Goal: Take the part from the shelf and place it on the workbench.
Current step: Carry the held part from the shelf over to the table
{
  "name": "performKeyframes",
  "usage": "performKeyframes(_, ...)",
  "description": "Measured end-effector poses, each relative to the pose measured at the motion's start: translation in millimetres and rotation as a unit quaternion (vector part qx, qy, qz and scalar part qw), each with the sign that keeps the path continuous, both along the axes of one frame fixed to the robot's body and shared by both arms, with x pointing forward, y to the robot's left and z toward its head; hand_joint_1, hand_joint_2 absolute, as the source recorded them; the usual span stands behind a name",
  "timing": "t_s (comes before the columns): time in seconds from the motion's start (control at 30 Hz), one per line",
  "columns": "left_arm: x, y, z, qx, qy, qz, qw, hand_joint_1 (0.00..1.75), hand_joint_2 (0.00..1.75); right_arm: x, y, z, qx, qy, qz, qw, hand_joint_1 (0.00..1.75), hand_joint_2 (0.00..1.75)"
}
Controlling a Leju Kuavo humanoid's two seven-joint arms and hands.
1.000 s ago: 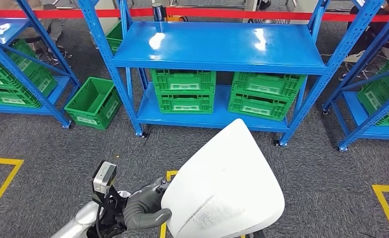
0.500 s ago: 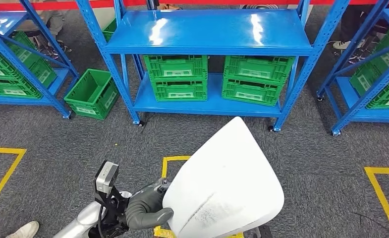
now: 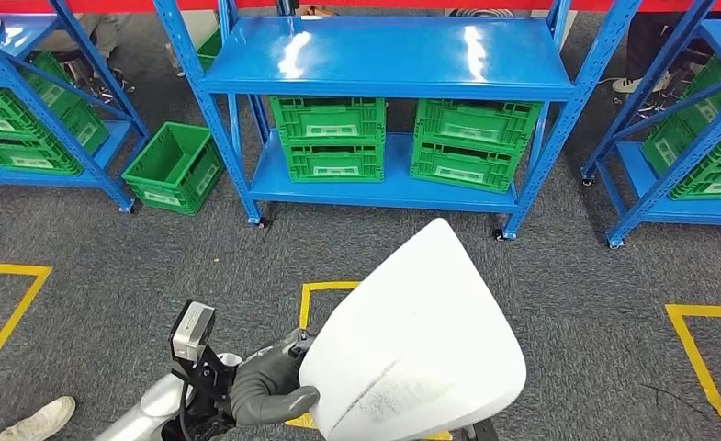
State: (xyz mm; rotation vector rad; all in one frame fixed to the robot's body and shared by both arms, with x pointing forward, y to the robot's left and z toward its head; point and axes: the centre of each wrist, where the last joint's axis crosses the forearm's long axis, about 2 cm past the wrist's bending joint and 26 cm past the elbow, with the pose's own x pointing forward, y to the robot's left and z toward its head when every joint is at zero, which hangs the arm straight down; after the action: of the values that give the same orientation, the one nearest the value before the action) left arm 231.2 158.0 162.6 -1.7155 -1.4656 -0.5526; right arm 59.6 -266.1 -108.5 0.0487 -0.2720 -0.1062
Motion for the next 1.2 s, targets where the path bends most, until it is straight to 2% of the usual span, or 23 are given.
performKeyframes(0.2, -2.0, 0, -2.6, 0.000, 0.002, 0.004, 1.000, 1.75, 1.75, 2, -10, 0, -0.010, 0.000, 0.003, 1.000, 0.00, 0.00)
performKeyframes(0.67, -2.5, 1, -3.2, -0.001, 0.002, 0.006, 1.000, 1.75, 1.75, 4, -10, 0, -0.012, 0.001, 0.005, 1.000, 0.00, 0.00)
performKeyframes(0.97, 1.7, -1, 3.8, -0.005, -0.013, 0.010, 1.000, 1.75, 1.75, 4, -6, 0, -0.009, -0.002, 0.008, 1.000, 0.00, 0.00)
performKeyframes(1.2, -0.9, -4, 2.4, -0.003, -0.012, 0.005, 1.000, 1.75, 1.75, 2, -18, 0, -0.018, 0.000, 0.013, 1.000, 0.00, 0.00)
